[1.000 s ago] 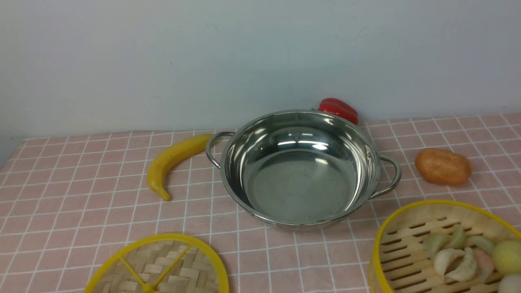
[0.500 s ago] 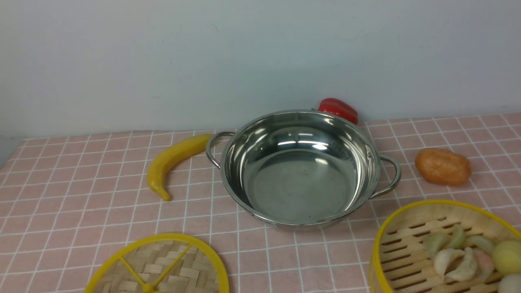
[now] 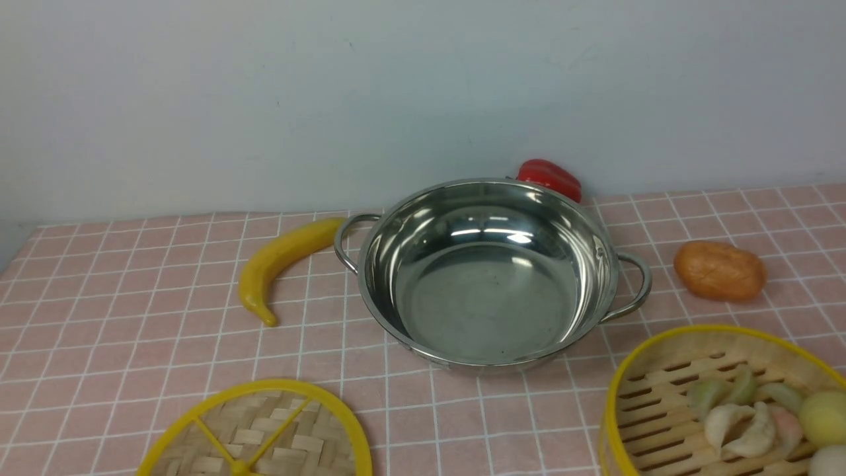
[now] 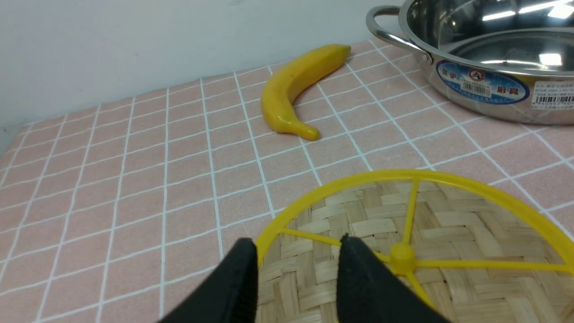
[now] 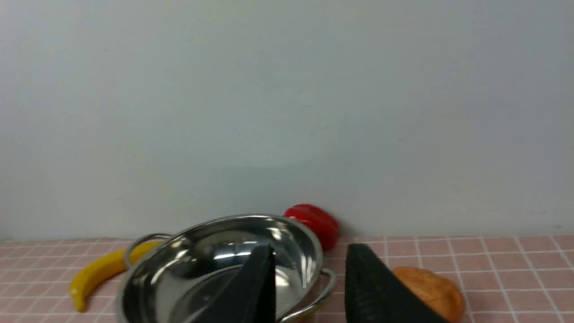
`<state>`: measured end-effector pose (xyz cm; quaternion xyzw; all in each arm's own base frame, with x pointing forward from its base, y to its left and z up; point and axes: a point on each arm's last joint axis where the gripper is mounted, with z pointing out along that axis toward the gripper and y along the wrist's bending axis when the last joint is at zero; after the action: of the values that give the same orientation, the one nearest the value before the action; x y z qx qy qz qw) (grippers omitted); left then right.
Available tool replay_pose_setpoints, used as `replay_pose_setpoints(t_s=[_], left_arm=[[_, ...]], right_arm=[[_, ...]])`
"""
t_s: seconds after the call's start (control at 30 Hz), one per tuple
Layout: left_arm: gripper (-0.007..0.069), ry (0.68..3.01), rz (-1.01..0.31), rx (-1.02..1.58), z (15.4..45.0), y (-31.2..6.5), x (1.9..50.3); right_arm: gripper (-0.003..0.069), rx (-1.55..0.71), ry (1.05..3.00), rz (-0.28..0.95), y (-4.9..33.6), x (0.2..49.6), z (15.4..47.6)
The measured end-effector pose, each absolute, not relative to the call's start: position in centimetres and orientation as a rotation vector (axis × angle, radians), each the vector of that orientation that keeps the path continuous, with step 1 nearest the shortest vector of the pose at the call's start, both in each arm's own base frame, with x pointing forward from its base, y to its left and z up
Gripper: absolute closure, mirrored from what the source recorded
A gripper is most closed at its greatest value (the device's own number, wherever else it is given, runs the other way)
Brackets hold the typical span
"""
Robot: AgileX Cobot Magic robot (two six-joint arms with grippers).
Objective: Place the steamer in the pot on the pink tablecloth, and put the lid on the steamer.
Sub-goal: 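Reach for and grasp the rim of the bamboo steamer holding the buns with the right gripper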
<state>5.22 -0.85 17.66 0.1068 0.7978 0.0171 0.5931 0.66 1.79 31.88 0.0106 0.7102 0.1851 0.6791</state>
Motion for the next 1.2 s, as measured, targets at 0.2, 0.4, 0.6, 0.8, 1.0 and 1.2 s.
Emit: replay_pose_setpoints(t_s=[0.2,0.4,0.6,0.8,1.0,1.2], left_arm=[[0.0382,1.855,0.04,0.248,17.7,-0.8,5.2],[0.0382,1.855,0.04,0.248,17.7,-0.8,5.2],[0.0382,1.855,0.04,0.248,17.7,-0.8,5.2],[0.0382,1.855,0.04,0.248,17.7,-0.8,5.2],[0.0382,1.855,0.04,0.248,17.7,-0.8,5.2],[0.0382,1.855,0.04,0.248,17.7,-0.8,5.2]], right_arm=[[0.0419,0.039,1.579,0.638,2.9,-0.5,33.3],[0.0419,-0.051,1.895,0.72,4.2,0.6,31.5],[0.0419,-0.471,2.189,0.57,4.8,3.7,29.6],[0.0419,-0.647,2.266,0.554,5.2,7.7,28.7],[0.0419,-0.7,2.339,0.625,6.3,12.1,27.5],[0.0419,-0.892,2.478,0.563,8.6,16.4,26.6]])
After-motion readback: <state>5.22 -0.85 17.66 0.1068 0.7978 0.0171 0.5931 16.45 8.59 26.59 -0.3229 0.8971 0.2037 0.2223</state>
